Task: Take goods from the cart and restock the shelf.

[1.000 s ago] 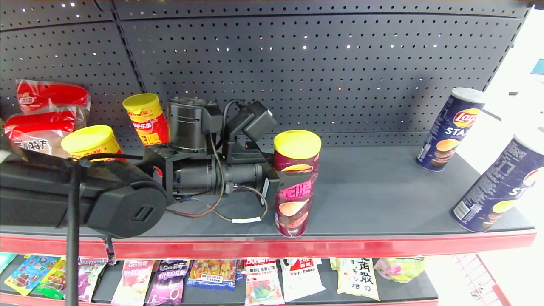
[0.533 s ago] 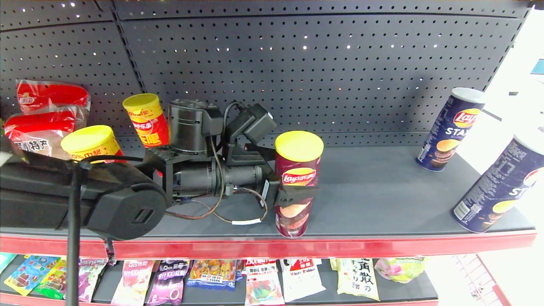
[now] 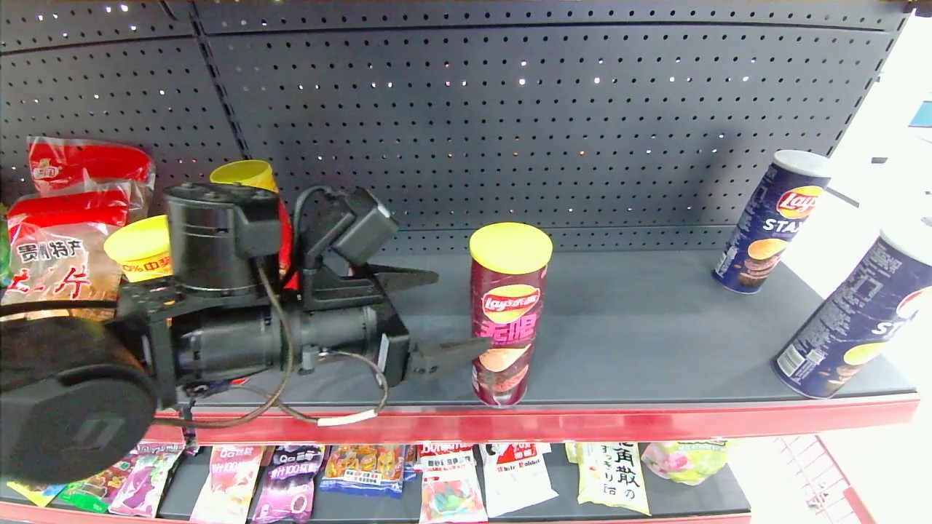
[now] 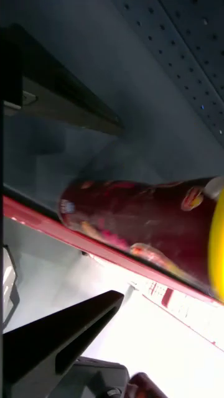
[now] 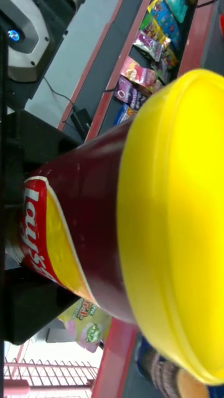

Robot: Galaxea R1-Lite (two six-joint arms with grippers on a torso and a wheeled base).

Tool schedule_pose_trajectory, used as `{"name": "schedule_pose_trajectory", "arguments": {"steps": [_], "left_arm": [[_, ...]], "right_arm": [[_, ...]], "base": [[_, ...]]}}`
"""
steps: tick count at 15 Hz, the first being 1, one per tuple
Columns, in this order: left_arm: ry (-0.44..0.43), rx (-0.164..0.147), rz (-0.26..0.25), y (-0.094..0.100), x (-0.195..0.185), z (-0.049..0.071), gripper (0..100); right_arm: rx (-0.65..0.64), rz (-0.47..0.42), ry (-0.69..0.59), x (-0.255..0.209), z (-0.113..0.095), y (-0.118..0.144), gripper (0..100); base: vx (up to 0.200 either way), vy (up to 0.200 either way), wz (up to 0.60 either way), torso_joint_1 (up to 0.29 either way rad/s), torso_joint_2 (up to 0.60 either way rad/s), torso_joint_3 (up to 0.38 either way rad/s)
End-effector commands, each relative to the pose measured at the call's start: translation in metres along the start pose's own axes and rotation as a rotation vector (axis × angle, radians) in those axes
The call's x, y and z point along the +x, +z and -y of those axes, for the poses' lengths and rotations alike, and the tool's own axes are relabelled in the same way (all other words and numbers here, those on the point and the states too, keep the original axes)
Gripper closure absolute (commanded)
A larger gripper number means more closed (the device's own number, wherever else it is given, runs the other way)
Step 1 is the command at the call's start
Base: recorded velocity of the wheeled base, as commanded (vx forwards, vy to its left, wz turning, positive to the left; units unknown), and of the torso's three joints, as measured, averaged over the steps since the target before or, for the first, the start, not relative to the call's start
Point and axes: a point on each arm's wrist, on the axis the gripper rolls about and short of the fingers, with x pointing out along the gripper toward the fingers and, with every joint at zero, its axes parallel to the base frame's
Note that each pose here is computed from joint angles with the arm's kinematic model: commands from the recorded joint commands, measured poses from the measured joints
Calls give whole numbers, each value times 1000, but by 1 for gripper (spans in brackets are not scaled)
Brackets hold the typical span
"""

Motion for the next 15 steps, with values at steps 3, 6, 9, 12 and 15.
{"name": "schedule_pose_trajectory", "arguments": {"steps": [3, 6, 9, 12, 15], "left_arm": [[64, 7, 46, -9, -72, 29, 0], [125, -12, 59, -10, -87, 35, 0], [155, -13, 74, -7, -90, 36, 0], [180, -12, 77, -6, -91, 36, 0], [206, -11, 80, -4, -92, 35, 0]], "right_arm": [[-8, -135, 128, 77, 24, 111, 100], [-51, -71, 248, 157, 24, 133, 100], [-51, -74, 268, 223, 30, 142, 100], [-51, -73, 266, 269, 35, 154, 100], [-57, -66, 293, 307, 30, 158, 100]], "base": [[0, 0, 0, 0, 0, 0], [0, 0, 0, 0, 0, 0], [0, 0, 0, 0, 0, 0], [0, 0, 0, 0, 0, 0], [0, 0, 0, 0, 0, 0]]}}
